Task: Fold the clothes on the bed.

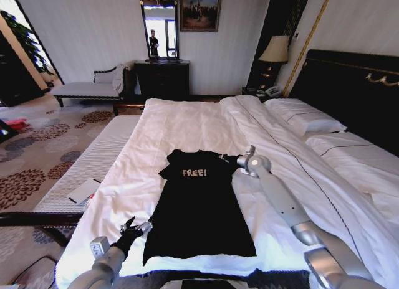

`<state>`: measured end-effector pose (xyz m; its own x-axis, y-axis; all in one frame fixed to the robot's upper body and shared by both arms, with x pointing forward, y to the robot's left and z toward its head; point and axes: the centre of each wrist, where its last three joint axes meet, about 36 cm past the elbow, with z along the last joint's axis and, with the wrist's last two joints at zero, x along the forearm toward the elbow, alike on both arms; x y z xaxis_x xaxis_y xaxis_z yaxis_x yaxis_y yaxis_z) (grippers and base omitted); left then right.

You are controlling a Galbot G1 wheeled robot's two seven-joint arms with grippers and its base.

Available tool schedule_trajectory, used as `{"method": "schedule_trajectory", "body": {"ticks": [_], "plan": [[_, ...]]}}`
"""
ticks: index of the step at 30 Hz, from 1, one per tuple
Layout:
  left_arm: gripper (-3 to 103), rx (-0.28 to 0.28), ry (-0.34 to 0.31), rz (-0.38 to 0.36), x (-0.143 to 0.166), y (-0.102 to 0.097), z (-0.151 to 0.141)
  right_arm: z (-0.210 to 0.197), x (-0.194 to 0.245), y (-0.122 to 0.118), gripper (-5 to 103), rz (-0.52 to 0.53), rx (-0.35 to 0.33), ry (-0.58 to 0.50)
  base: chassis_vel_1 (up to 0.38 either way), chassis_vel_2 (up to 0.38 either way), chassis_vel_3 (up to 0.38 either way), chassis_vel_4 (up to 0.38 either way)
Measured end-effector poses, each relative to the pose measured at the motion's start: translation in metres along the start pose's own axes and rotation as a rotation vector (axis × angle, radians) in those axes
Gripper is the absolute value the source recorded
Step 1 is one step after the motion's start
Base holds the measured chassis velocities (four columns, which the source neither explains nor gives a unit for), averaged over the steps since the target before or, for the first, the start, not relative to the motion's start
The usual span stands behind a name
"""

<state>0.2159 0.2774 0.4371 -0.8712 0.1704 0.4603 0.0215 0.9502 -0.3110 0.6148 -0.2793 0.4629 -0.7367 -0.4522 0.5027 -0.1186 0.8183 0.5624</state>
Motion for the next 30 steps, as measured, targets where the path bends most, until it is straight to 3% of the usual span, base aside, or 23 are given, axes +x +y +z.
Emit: {"method": "schedule_trajectory", "body": {"ticks": [6,10,12,20,23,30], "plan": [[100,0.002,0.001,0.001,-0.001,0.0,0.001,0.012,-0.028,0.015,0,-0.01,-0.018,0.019,0.0,0.0,0.0,0.0],[100,0.003,0.0,0.0,-0.001,0.0,0.001,0.016,-0.035,0.014,-3,0.004,-0.017,0.027,0.0,0.0,0.0,0.0],[100,0.002,0.0,0.0,0.0,0.001,0.001,0.017,-0.035,0.011,1,0.011,-0.011,0.027,0.0,0.0,0.0,0.0],[100,-0.004,-0.009,0.008,-0.004,-0.003,0.001,0.02,-0.016,-0.006,33,0.044,0.03,0.006,0.0,0.0,0.0,0.0],[100,-0.004,-0.02,0.013,-0.008,-0.002,-0.002,0.017,-0.003,-0.007,38,0.045,0.051,-0.008,0.0,0.0,0.0,0.0],[100,0.031,-0.096,0.047,-0.041,0.011,-0.032,0.002,0.04,-0.027,66,0.089,0.049,-0.059,0.0,0.0,0.0,0.0]]}}
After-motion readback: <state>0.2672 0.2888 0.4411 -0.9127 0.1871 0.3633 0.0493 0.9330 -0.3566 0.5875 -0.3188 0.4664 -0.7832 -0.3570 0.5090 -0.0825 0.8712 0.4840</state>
